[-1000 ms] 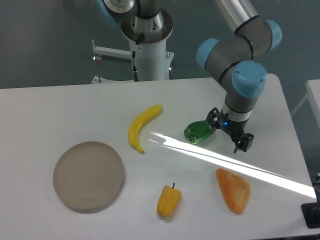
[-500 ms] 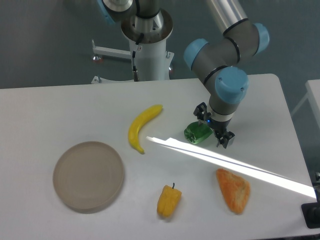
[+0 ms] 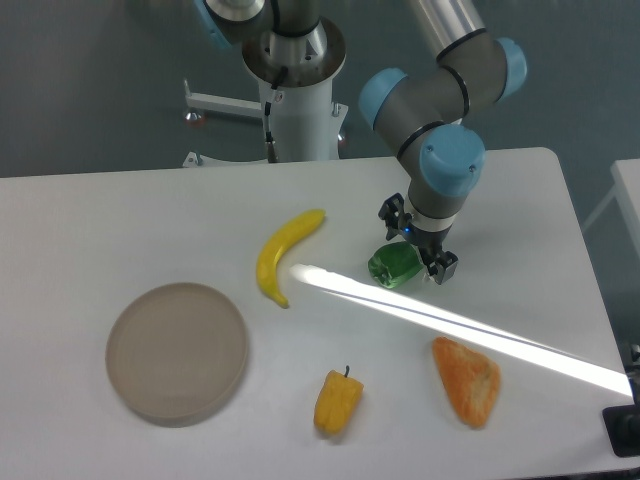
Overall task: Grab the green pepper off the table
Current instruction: 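Lower the open gripper around the green bell pepper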
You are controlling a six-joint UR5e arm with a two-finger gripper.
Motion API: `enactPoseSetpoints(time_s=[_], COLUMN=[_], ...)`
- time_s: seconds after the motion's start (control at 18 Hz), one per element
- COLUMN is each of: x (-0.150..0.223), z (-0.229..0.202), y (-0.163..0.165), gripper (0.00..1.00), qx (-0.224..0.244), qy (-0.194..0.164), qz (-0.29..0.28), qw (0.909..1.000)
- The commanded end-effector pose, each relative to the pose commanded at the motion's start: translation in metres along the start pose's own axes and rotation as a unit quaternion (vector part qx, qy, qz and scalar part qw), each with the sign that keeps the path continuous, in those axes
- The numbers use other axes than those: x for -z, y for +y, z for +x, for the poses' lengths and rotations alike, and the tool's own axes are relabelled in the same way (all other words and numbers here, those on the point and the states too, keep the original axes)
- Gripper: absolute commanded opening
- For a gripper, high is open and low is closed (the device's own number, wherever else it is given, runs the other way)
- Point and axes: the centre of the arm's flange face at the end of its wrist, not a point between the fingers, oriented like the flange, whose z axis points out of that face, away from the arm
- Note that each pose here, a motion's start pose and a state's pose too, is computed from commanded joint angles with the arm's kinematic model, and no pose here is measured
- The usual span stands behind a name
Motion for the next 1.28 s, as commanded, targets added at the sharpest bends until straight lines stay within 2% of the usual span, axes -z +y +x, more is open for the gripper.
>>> enactPoseSetpoints(time_s=[0.22,0.67,0.94,1.06,1.22,1.28], x=[-0.008,-0.020,-0.020,-0.021,-0.015,-0.015], z=[0.004,0.009,0.009,0.009,0.006,0.006], y=[0.002,0.001,0.000,0.000,0.000,0.000], gripper=[1.00,1.00,0.94,0.80,0.32,0.30], qx=[0.004,0.008,0.008,0.010,0.010,0.011], qy=[0.006,-0.004,-0.006,-0.006,-0.011,-0.011], qz=[0.002,0.004,0.005,0.005,0.007,0.007], qw=[1.0000,1.0000,0.9999,0.9999,0.9999,0.9999])
